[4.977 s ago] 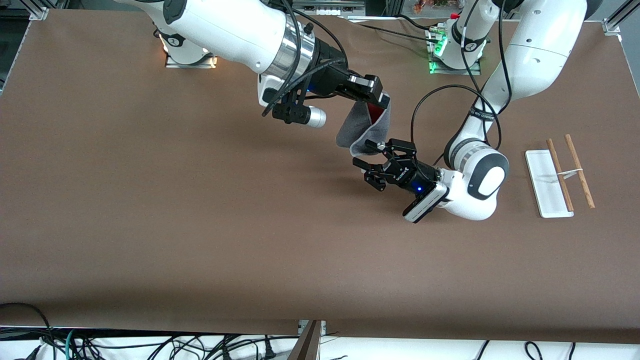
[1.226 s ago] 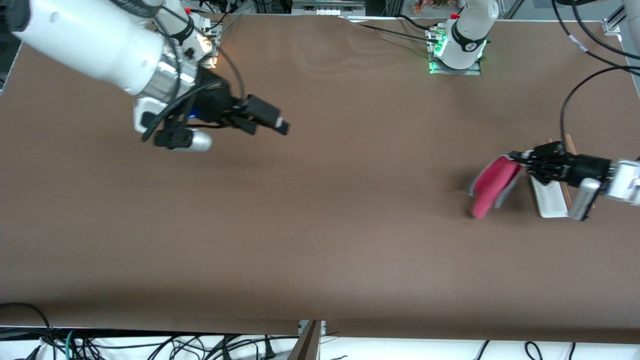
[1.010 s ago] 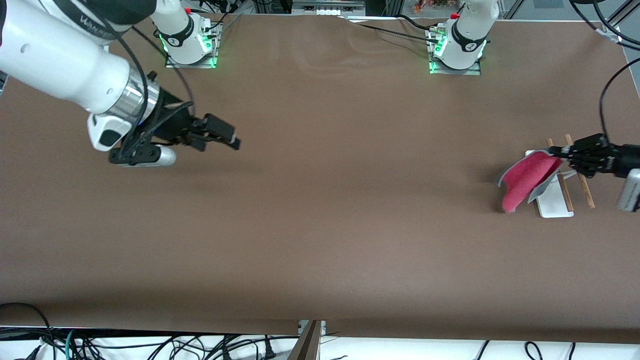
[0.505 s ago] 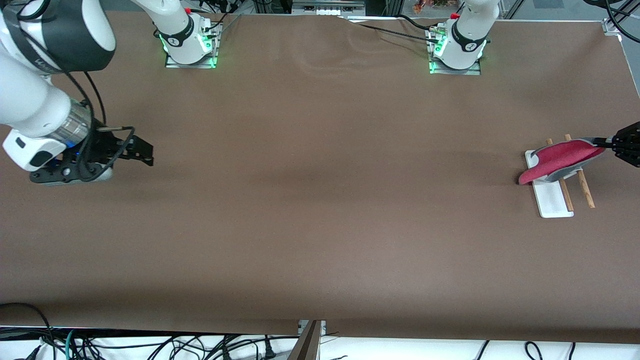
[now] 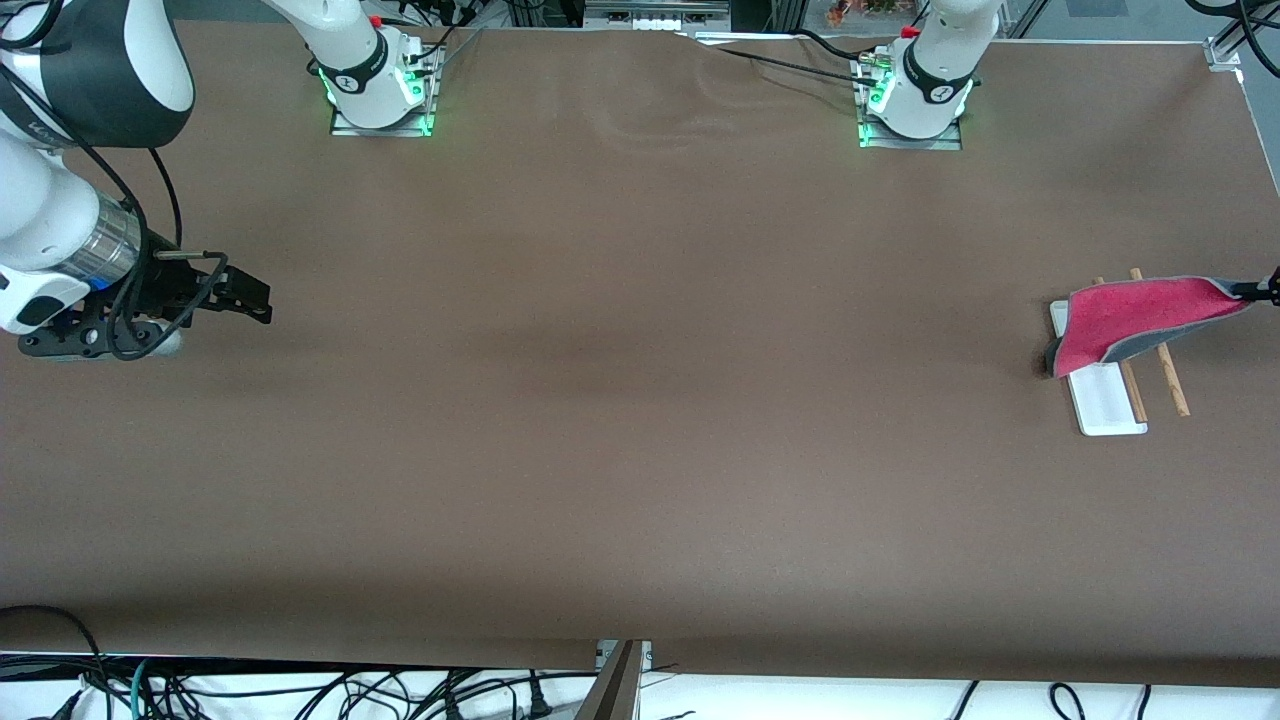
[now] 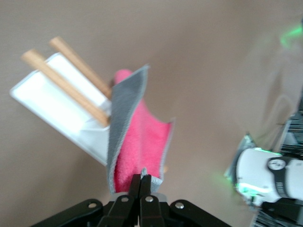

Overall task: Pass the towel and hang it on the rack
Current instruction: 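Drape the towel over the wooden dowels and open the left gripper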

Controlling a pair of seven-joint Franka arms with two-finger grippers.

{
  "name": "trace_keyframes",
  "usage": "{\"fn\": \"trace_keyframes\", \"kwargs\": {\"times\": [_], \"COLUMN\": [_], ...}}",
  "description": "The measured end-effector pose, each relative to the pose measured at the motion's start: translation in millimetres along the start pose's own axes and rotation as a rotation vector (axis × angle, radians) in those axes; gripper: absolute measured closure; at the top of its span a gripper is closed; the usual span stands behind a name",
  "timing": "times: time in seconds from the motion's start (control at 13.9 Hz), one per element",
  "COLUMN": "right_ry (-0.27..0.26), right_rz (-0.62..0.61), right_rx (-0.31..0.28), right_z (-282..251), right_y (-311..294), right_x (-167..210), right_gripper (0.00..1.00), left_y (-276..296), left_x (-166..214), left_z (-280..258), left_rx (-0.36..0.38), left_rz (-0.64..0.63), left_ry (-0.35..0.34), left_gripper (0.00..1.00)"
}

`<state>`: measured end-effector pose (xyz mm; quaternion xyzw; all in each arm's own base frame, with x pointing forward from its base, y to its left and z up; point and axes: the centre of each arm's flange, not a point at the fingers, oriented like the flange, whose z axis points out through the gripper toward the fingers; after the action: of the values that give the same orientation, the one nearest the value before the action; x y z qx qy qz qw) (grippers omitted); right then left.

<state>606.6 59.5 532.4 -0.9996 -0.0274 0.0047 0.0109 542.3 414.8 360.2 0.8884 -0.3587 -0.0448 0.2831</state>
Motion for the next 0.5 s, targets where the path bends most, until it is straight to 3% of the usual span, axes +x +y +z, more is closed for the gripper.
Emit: {"fn": "trace_keyframes", "kwargs": {"times": [0.29, 0.5], "right_ry": [0.007, 0.014], "right_rz": [-0.002, -0.012], "right_rx": [0.0, -0.032], "right_z": [-4, -7], "right_y": [-1, -1], "right_x": [-1, -1], "right_gripper": [0.0, 0.0], "left_y": [-40, -62], "left_x": [-25, -45], "left_z": [17, 34], "left_rx": [0.099, 0.128], "left_rz": [0.038, 0.041], "left_ry": [0.01, 0.015], "left_gripper": [0.98, 0.98]}}
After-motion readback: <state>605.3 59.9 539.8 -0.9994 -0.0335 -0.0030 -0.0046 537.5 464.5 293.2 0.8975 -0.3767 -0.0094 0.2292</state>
